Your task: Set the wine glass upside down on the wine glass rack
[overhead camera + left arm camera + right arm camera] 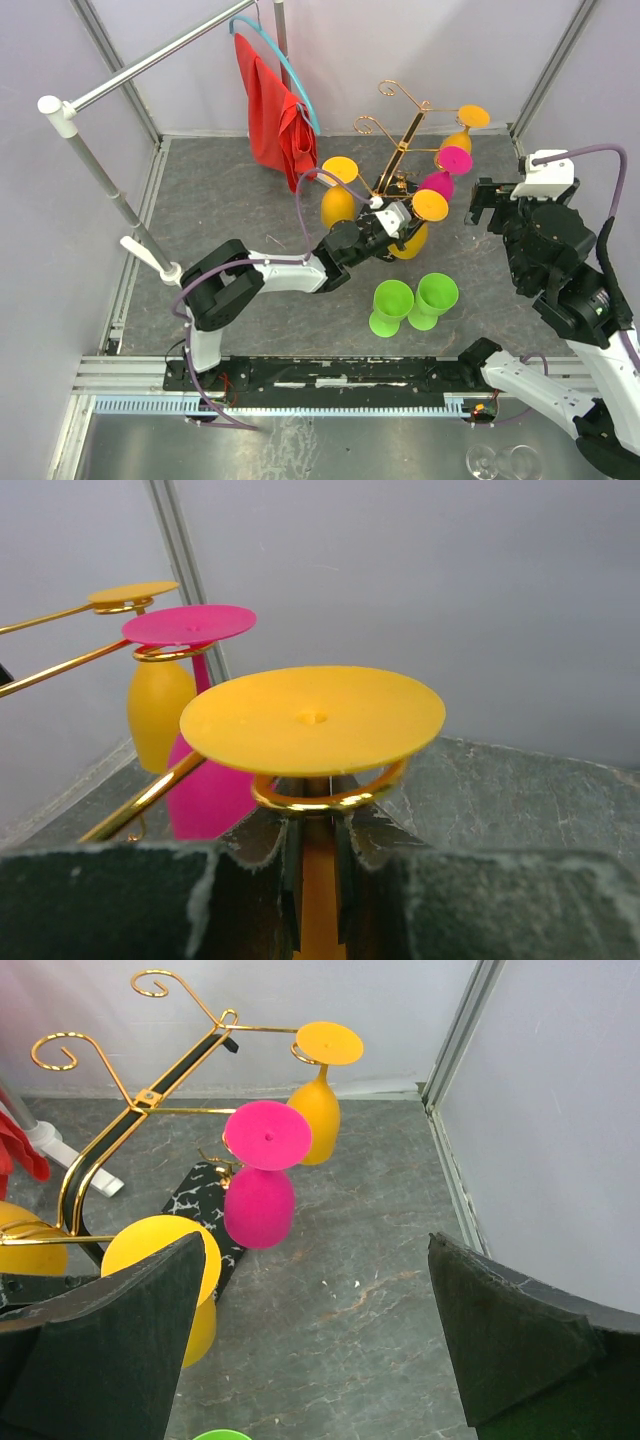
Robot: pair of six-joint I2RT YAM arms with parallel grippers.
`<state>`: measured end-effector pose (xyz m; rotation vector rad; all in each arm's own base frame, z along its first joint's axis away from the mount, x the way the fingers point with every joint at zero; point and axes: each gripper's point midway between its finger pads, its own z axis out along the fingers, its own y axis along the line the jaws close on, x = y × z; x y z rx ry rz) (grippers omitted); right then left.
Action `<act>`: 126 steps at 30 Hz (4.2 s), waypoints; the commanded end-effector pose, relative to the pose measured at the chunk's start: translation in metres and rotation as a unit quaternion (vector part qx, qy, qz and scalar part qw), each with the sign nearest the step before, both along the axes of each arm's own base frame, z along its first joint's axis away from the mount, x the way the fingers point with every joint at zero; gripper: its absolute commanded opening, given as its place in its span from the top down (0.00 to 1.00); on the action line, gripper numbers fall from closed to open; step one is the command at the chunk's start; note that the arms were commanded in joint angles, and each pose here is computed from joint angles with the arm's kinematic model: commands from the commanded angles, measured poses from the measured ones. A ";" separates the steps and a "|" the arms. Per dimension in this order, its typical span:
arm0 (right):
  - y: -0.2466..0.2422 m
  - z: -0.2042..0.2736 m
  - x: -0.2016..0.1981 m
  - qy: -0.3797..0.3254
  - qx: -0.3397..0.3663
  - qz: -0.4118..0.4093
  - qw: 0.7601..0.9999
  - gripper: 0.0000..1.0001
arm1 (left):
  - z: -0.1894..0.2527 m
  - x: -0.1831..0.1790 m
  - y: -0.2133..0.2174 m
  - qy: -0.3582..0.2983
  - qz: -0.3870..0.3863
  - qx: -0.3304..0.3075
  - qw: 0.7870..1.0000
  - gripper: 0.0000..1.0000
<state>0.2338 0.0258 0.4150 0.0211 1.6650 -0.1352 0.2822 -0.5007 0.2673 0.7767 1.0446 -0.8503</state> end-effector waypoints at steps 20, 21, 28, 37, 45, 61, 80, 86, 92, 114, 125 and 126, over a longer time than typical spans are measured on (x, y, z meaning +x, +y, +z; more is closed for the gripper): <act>0.023 -0.014 0.025 0.032 -0.014 0.012 0.999 0.00 | 0.015 -0.023 0.051 -0.015 0.055 -0.007 0.998 0.41; 0.027 -0.013 0.027 0.035 -0.008 0.018 0.999 0.00 | 0.016 -0.022 0.054 -0.014 0.059 -0.008 0.998 0.32; 0.040 -0.009 0.031 0.029 0.017 0.037 0.999 0.00 | 0.012 -0.017 0.073 -0.011 0.096 -0.004 0.995 0.14; 0.082 -0.018 0.062 0.071 0.035 0.073 0.994 0.00 | 0.014 -0.015 0.114 -0.008 0.158 0.014 0.987 0.10; 0.114 -0.034 0.101 0.084 0.055 0.073 0.992 0.00 | 0.037 -0.028 0.178 0.036 0.211 0.033 0.976 0.09; 0.162 -0.075 0.157 0.123 0.069 0.072 0.987 0.00 | 0.074 -0.053 0.251 0.045 0.246 0.004 0.968 0.07; 0.127 -0.134 0.146 0.280 -0.013 0.071 0.957 0.00 | 0.066 -0.050 0.248 0.047 0.251 0.021 0.967 0.05; 0.111 -0.144 0.143 0.305 -0.040 0.063 0.949 0.00 | 0.067 -0.051 0.251 0.049 0.251 0.018 0.967 0.05; 0.091 -0.139 0.144 0.315 -0.061 0.064 0.945 0.00 | 0.066 -0.051 0.249 0.049 0.251 0.022 0.967 0.05; 0.051 -0.094 0.126 0.264 -0.052 0.066 0.961 0.00 | 0.065 -0.049 0.243 0.054 0.247 0.023 0.967 0.04; 0.055 -0.058 0.085 0.257 -0.029 0.114 0.959 0.11 | 0.054 -0.039 0.241 0.077 0.273 0.057 0.957 0.01; 0.054 -0.057 0.076 0.260 -0.025 0.117 0.958 0.12 | 0.055 -0.037 0.240 0.082 0.276 0.061 0.956 0.01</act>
